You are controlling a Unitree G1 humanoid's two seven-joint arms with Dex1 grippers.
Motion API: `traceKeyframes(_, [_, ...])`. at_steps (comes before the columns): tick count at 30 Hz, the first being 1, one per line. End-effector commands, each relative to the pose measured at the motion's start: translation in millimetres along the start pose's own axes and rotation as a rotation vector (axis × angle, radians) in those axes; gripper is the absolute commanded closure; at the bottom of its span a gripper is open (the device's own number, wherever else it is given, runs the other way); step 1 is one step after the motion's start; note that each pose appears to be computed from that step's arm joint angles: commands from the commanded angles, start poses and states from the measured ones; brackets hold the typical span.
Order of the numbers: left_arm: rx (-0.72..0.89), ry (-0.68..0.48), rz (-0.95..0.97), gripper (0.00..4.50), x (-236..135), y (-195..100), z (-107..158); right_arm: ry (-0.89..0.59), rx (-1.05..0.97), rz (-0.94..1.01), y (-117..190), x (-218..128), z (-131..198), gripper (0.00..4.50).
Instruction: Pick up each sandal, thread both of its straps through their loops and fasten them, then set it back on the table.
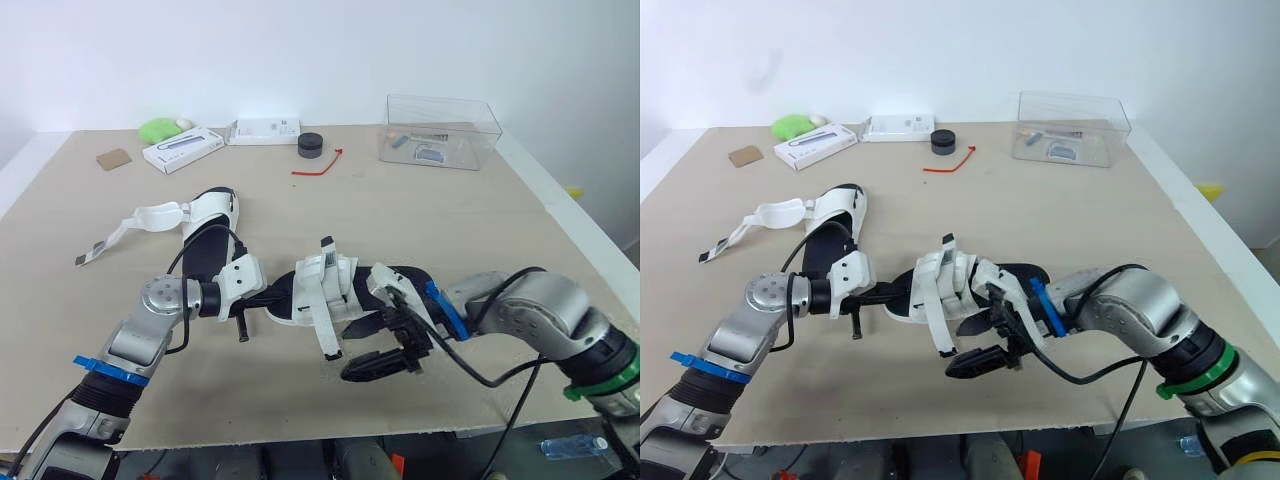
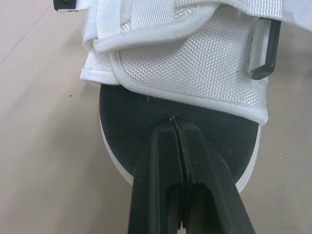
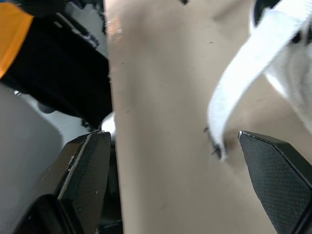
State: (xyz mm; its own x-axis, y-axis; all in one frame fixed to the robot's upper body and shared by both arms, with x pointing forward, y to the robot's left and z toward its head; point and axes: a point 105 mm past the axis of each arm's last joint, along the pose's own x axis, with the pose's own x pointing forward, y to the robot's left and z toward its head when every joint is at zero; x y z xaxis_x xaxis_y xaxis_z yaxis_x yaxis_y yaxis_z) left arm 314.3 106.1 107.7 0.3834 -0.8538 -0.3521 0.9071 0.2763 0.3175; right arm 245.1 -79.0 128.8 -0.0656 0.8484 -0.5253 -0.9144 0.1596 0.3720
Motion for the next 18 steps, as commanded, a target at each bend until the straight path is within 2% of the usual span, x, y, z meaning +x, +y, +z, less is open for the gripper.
traceKeyframes(1, [-0.027,0.055,-0.024,4.5,0.3,-7.1,-13.6,-0.022,0.014,-0.059,-8.0,0.9,8.1,0.25])
traceKeyframes(3, [-0.027,0.055,-0.022,4.5,0.2,-7.0,-13.7,-0.023,0.022,-0.068,-10.2,3.4,10.0,0.82])
traceKeyframes(5, [-0.028,0.056,-0.02,4.5,-0.1,-6.8,-13.9,-0.027,0.042,-0.07,-11.2,5.9,13.7,1.63])
traceKeyframes(8, [-0.029,0.055,-0.018,4.5,-0.4,-6.7,-13.7,-0.025,0.076,-0.059,-9.8,6.6,17.1,3.26])
traceKeyframes(11, [-0.03,0.06,-0.018,4.5,-1.6,-7.2,-15.2,-0.036,0.112,-0.048,-9.0,5.0,21.7,4.44])
traceKeyframes(15, [-0.03,0.062,-0.016,4.5,-2.0,-6.6,-15.7,-0.04,0.164,0.011,-1.8,0.3,31.4,4.44])
traceKeyframes(18, [-0.029,0.061,-0.015,4.5,-1.7,-5.3,-15.2,-0.1,0.21,0.023,-5.7,-5.3,59.8,4.44])
